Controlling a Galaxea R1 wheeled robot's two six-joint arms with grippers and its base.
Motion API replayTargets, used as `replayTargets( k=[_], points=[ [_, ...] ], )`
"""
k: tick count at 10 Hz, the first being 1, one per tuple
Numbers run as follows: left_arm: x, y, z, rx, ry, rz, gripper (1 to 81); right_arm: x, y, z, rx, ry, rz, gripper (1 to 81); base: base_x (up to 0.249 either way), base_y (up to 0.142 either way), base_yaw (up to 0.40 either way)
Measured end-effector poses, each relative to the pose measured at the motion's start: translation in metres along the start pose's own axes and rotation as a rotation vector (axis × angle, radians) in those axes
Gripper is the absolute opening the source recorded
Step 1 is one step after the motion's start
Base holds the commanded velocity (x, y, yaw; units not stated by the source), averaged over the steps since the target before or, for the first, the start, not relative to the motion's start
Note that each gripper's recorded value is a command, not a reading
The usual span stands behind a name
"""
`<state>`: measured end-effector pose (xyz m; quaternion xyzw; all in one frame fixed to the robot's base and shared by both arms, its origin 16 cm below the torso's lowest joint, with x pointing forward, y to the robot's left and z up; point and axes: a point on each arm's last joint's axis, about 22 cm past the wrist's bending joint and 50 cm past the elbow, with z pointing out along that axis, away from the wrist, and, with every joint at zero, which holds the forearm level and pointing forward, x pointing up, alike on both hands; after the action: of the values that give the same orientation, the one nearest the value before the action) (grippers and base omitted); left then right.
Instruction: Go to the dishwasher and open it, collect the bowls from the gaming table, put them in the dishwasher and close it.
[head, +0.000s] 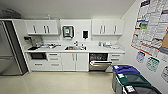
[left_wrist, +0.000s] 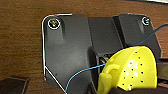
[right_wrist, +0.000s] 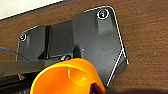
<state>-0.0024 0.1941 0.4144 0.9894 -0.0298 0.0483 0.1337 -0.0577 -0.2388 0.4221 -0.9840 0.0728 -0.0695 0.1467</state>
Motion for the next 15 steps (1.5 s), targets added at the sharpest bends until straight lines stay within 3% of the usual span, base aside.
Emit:
replayTargets(
  k=[15],
  points=[
    [0.0008,0.0,0.0,0.0,0.0,0.0,1.0,-0.0003,-0.004,0.0012,0.005,-0.001,0.001,1.0,0.144,0.0,0.0]
  ],
)
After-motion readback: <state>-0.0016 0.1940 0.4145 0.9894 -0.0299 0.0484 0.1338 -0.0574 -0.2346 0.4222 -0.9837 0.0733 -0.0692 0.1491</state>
